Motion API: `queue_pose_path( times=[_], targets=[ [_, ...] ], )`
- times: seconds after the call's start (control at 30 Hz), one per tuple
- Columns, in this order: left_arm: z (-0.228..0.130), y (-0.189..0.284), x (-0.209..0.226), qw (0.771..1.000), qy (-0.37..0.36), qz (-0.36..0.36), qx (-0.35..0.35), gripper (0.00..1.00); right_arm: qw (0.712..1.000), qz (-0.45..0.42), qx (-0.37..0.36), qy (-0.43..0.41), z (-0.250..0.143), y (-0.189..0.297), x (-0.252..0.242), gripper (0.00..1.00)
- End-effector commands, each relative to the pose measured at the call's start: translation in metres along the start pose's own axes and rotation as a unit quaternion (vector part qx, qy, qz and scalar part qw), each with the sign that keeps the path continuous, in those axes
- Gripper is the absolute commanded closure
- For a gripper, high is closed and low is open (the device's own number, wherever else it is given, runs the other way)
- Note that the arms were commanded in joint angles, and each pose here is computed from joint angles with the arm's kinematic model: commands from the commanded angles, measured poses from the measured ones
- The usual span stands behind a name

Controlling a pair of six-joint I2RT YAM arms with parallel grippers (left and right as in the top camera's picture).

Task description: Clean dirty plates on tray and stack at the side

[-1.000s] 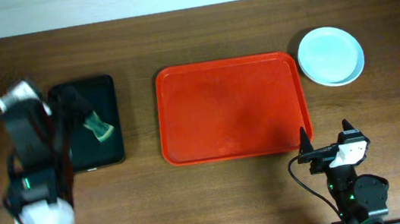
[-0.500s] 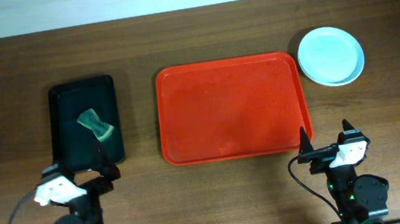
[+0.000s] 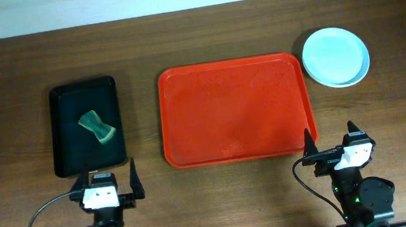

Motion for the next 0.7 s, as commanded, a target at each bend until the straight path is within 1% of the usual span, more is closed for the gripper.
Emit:
queue_pose_path(
  times=[0.0,0.2,0.27,0.33,0.37,0.53,0.63,0.67],
  targets=[
    [-0.001,0.0,-0.002,1.0,-0.029,-0.006,-0.003,0.01,1.0,0.001,0.002,0.002,-0.003,0.0,0.001,0.02],
    [-0.001,0.0,-0.001,1.0,-0.017,-0.001,-0.002,0.01,1.0,0.001,0.002,0.002,-0.003,0.0,0.001,0.02],
    [-0.002,0.0,0.005,0.999,0.022,0.026,0.001,0.01,1.0,0.001,0.002,0.002,-0.003,0.0,0.001,0.02],
    [-0.002,0.001,0.012,0.995,0.084,0.06,-0.001,0.01,1.0,0.001,0.002,0.002,-0.003,0.0,0.001,0.02],
    [-0.002,0.001,0.013,0.992,0.104,0.065,-0.002,0.01,1.0,0.001,0.002,0.002,-0.003,0.0,0.001,0.01],
    [-0.003,0.001,0.012,0.994,0.091,0.064,0.001,0.01,1.0,0.001,0.002,0.002,-0.003,0.0,0.001,0.02],
    [-0.003,0.0,0.007,0.997,0.061,0.039,0.003,0.01,1.0,0.001,0.002,0.002,-0.003,0.0,0.001,0.02],
    [-0.003,0.0,0.007,0.997,0.061,0.038,0.003,0.01,1.0,0.001,0.002,0.002,-0.003,0.0,0.001,0.02]
  ],
)
Point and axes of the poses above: each gripper's point midway between its finger pads, its own y axis back along the fingers, its own x axis along the line the jaws close on, z = x × y, the point moved 7 cm from there along y, back along the fingers, and after that the axes turned 7 degrees about -y, right-handed, at the moved point
